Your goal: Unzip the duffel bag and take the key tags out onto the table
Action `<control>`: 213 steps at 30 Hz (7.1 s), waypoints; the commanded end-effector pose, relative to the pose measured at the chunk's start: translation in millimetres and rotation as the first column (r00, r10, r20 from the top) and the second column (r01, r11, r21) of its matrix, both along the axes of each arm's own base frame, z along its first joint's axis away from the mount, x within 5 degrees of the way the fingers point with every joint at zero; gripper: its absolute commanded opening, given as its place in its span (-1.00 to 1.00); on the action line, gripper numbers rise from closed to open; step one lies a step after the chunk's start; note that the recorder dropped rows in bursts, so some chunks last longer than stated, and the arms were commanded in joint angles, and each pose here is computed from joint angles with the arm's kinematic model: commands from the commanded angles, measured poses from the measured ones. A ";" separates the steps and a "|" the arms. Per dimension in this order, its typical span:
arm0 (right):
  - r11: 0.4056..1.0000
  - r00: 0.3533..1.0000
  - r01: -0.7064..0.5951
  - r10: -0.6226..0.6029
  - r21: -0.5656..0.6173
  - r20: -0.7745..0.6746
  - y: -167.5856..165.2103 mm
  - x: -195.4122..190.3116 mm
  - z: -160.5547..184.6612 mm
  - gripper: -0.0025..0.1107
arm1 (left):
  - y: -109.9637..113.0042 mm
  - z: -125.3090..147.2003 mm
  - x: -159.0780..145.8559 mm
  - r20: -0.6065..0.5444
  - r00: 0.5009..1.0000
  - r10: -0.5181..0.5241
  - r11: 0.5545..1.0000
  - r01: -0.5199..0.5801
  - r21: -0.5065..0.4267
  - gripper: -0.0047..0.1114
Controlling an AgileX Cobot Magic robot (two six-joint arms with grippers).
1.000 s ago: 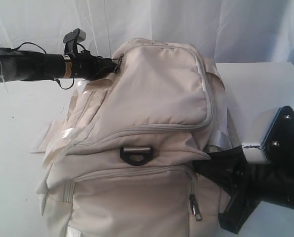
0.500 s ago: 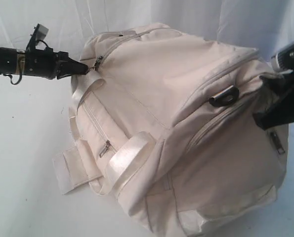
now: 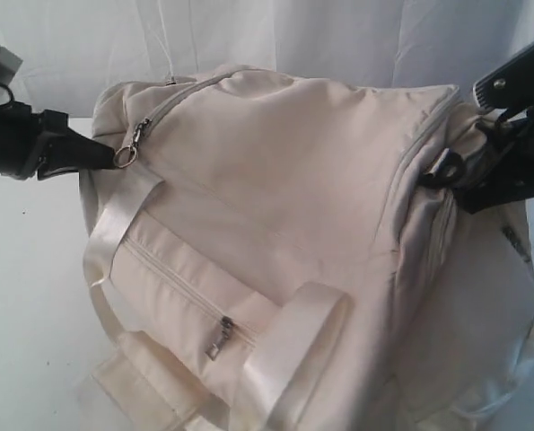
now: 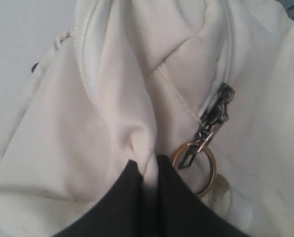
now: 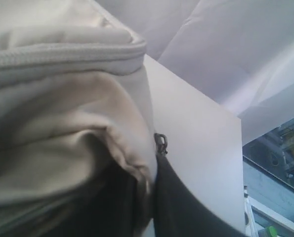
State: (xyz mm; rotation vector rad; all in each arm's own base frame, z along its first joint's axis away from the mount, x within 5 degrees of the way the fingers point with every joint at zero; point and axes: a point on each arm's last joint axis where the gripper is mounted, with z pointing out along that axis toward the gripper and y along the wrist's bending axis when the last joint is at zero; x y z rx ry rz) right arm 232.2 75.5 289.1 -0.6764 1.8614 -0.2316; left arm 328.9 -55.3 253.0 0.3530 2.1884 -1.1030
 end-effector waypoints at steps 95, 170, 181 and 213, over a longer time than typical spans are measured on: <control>0.529 0.504 -0.670 0.839 0.520 -0.204 243.7 -33.4 -70.5 0.17 | 28.9 24.0 -180.4 0.590 0.760 0.274 0.838 -0.489 0.241 0.19; 0.485 0.374 -0.719 0.874 0.497 -0.310 265.3 -48.9 -119.8 -0.06 | 16.9 -32.5 -189.7 0.339 0.911 0.233 0.912 -0.326 0.248 -0.84; 0.403 0.336 -0.698 0.914 0.592 -0.226 282.8 -48.1 -107.1 -0.35 | 16.9 -32.5 -189.7 0.339 0.911 0.233 0.912 -0.326 0.248 -0.84; 0.525 0.425 -0.735 0.850 0.429 -0.312 271.6 -40.6 -101.1 -0.96 | 16.0 -32.3 -190.1 0.337 0.914 0.226 0.917 -0.316 0.243 -0.84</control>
